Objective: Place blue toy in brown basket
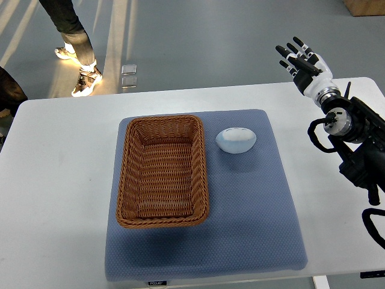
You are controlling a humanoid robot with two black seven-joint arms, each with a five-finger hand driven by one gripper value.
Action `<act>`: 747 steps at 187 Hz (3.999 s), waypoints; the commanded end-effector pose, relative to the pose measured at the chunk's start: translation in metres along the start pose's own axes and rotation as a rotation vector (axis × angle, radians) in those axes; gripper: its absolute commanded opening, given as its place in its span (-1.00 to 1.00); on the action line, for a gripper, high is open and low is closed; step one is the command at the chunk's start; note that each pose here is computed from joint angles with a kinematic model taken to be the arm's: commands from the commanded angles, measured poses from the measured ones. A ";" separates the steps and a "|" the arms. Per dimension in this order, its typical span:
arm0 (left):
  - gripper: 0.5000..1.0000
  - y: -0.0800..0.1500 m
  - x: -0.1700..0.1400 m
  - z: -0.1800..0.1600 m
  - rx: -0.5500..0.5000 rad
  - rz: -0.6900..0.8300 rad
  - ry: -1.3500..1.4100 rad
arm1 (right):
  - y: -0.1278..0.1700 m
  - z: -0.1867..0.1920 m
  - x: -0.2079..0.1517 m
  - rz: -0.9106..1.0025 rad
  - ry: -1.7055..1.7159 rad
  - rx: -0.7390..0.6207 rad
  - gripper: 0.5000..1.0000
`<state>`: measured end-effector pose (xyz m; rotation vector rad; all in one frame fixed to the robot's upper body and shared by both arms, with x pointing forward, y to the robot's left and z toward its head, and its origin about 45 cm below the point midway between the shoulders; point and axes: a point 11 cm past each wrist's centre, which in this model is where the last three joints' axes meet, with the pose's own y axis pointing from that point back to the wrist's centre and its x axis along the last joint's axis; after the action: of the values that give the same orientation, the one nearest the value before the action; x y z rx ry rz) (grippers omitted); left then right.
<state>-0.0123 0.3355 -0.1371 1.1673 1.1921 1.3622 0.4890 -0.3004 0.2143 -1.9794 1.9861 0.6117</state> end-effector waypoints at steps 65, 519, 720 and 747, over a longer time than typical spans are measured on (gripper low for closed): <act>1.00 0.000 0.000 0.000 0.000 0.001 0.000 | 0.000 -0.003 0.000 -0.005 0.004 0.003 0.64; 1.00 0.000 0.000 0.000 0.000 -0.001 0.000 | 0.052 0.052 -0.123 -1.001 2.001 -0.307 0.58; 1.00 0.000 0.000 0.000 0.000 0.001 0.000 | 0.047 0.083 -0.110 -0.984 2.034 -0.357 -0.97; 1.00 0.000 0.000 0.000 0.000 -0.001 -0.001 | 0.045 0.077 -0.113 -0.974 2.041 -0.346 -1.00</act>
<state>-0.0122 0.3355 -0.1371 1.1674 1.1917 1.3622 0.4371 -0.1654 0.1999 -3.6445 0.4750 -2.0735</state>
